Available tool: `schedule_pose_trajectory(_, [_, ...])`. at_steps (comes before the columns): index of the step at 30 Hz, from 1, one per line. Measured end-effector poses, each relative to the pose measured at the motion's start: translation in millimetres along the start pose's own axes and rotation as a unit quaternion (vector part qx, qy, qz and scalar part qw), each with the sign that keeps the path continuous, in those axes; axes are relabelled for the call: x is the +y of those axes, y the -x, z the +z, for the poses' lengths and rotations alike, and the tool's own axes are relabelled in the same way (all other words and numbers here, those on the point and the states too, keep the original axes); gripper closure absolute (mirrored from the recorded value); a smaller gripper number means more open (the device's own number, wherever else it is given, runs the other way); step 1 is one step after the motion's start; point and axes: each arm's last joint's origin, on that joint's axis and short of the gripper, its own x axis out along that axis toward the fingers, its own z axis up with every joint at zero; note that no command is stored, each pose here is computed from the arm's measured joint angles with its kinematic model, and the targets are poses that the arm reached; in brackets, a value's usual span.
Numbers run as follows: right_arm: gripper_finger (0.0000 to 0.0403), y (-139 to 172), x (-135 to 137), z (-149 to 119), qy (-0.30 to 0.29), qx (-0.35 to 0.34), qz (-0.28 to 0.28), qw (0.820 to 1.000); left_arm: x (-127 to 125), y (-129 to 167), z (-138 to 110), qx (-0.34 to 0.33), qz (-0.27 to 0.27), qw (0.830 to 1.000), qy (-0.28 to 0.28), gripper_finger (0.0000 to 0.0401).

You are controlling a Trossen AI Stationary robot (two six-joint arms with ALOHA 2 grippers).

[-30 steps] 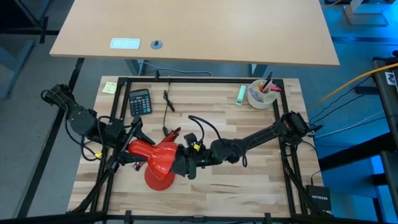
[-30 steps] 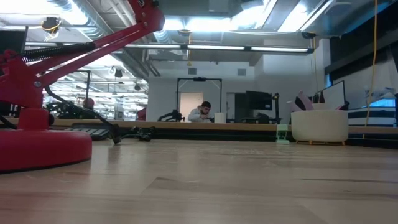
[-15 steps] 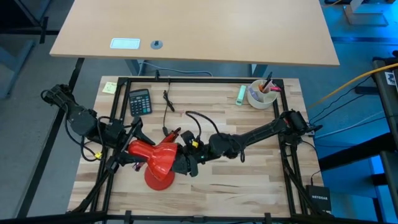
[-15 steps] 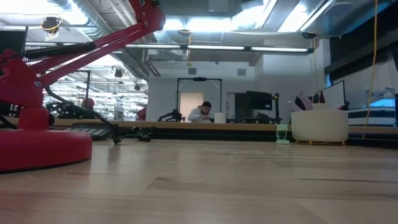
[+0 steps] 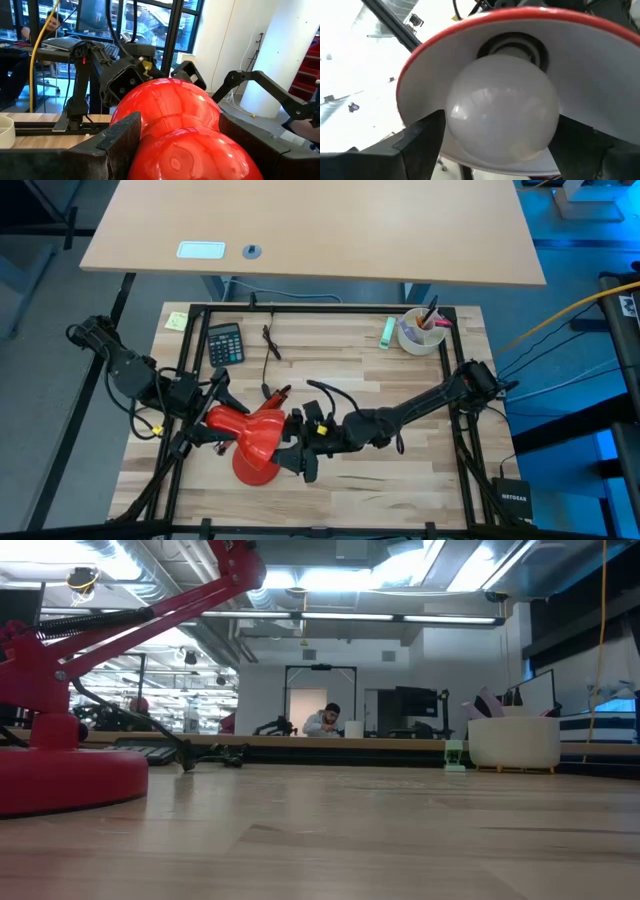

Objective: Screw lightbulb
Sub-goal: Remove the light bulb from orange desk lamp

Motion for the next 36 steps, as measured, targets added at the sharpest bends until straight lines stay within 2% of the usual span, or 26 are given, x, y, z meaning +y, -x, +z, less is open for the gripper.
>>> schedule_pose_trajectory(3, [0.0077, 1.2, 3.1, 0.6, 0.029, -0.015, -0.01, 0.999, 0.0, 0.1, 0.1, 0.0, 0.0, 1.0, -0.001, 0.0148])
schedule_pose_trajectory(5, [0.0077, 2.5, 5.1, 5.0, 0.028, -0.029, -0.021, 0.999, 0.1, 0.1, 0.1, -0.001, 0.001, 1.0, -0.001, 0.0148])
schedule_pose_trajectory(14, [0.0077, 0.9, -0.9, 8.6, -0.092, -0.019, -0.021, 0.995, 0.4, 0.1, 0.3, -0.001, 0.003, 1.0, 0.004, 0.0148])
schedule_pose_trajectory(24, [0.0077, -1.1, -7.0, 13.3, -0.096, -0.02, -0.02, 0.995, 0.7, -0.1, 0.5, -0.002, 0.004, 1.0, 0.005, 0.0148])
schedule_pose_trajectory(27, [0.0093, -1.3, -7.1, 14.1, -0.097, -0.022, -0.019, 0.995, 0.8, -0.1, 0.4, -0.002, 0.005, 1.0, 0.005, 0.0148])
schedule_pose_trajectory(32, [0.0151, -1.3, -7.1, 13.4, -0.094, -0.017, -0.016, 0.995, 0.7, -0.1, 0.3, -0.001, 0.004, 1.0, 0.003, 0.0148])
schedule_pose_trajectory(36, [0.0157, -1.4, -7.1, 12.5, -0.068, -0.012, -0.014, 0.997, 0.6, 0.0, 0.5, -0.001, 0.002, 1.0, 0.001, 0.0148])
